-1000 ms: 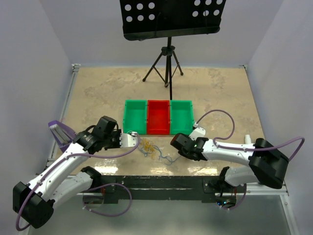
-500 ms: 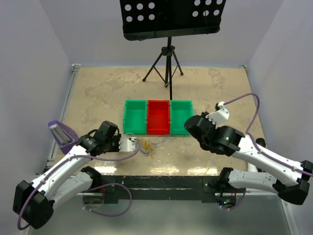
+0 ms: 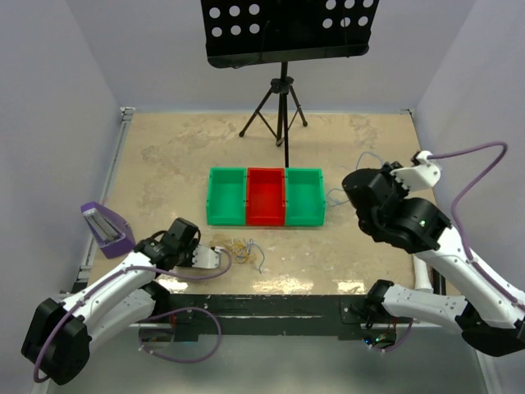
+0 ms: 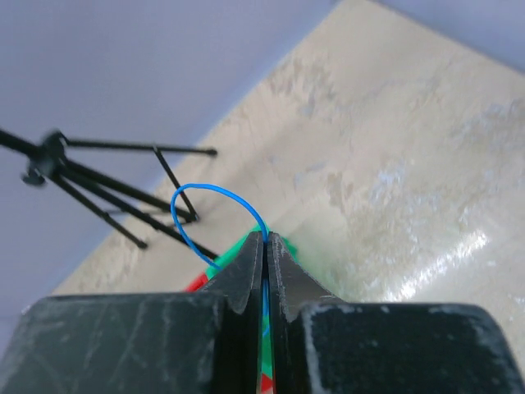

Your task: Untangle the cables

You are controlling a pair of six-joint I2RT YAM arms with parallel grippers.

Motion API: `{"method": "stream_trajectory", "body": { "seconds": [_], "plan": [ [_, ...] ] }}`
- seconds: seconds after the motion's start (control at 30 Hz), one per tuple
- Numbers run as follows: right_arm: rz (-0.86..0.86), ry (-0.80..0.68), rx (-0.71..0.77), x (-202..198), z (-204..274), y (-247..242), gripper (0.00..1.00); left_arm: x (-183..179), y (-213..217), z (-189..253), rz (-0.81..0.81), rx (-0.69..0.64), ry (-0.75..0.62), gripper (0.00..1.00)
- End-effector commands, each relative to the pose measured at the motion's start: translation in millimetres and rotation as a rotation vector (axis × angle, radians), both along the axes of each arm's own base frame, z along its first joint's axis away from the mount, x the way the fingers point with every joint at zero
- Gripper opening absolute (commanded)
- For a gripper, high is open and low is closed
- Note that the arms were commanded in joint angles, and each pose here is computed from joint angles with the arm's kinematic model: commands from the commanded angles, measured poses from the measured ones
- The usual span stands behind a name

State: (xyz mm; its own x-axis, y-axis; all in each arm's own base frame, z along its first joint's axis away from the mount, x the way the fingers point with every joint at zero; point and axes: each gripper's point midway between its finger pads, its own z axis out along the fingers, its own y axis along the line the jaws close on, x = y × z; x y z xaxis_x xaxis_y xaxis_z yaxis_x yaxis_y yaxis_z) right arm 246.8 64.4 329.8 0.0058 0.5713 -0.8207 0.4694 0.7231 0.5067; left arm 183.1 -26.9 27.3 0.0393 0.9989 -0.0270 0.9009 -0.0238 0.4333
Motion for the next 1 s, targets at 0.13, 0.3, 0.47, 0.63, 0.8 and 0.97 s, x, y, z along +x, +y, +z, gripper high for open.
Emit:
{"method": "stream_trajectory", "body": {
  "seconds": [0.13,0.3,0.47,0.63,0.8,0.97],
  "plan": [
    [-0.090,-0.136,-0.076,-2.0,81.8,-33.8,0.00,9.1,1.9,3.2,0.015,0.020,-0.027,0.00],
    [0.054,-0.167,-0.053,16.8,88.4,1.7,0.00,22.2,-31.4,35.2,0.021,-0.155,-0.044,0.00],
    [0.179,-0.193,-0.047,31.0,109.5,33.9,0.00,36.0,-72.1,79.9,0.022,-0.389,-0.082,0.00],
    [0.281,-0.208,-0.032,43.2,120.9,63.6,0.00,33.0,-107.2,114.7,-0.006,-0.605,-0.073,0.00],
    [0.329,-0.188,-0.028,53.6,109.2,84.6,0.00,28.9,-111.0,121.1,-0.010,-0.653,-0.084,0.00],
    [0.342,-0.145,-0.052,63.8,82.3,98.3,0.00,25.4,-105.3,111.4,-0.002,-0.625,-0.074,0.00]
  ]
}}
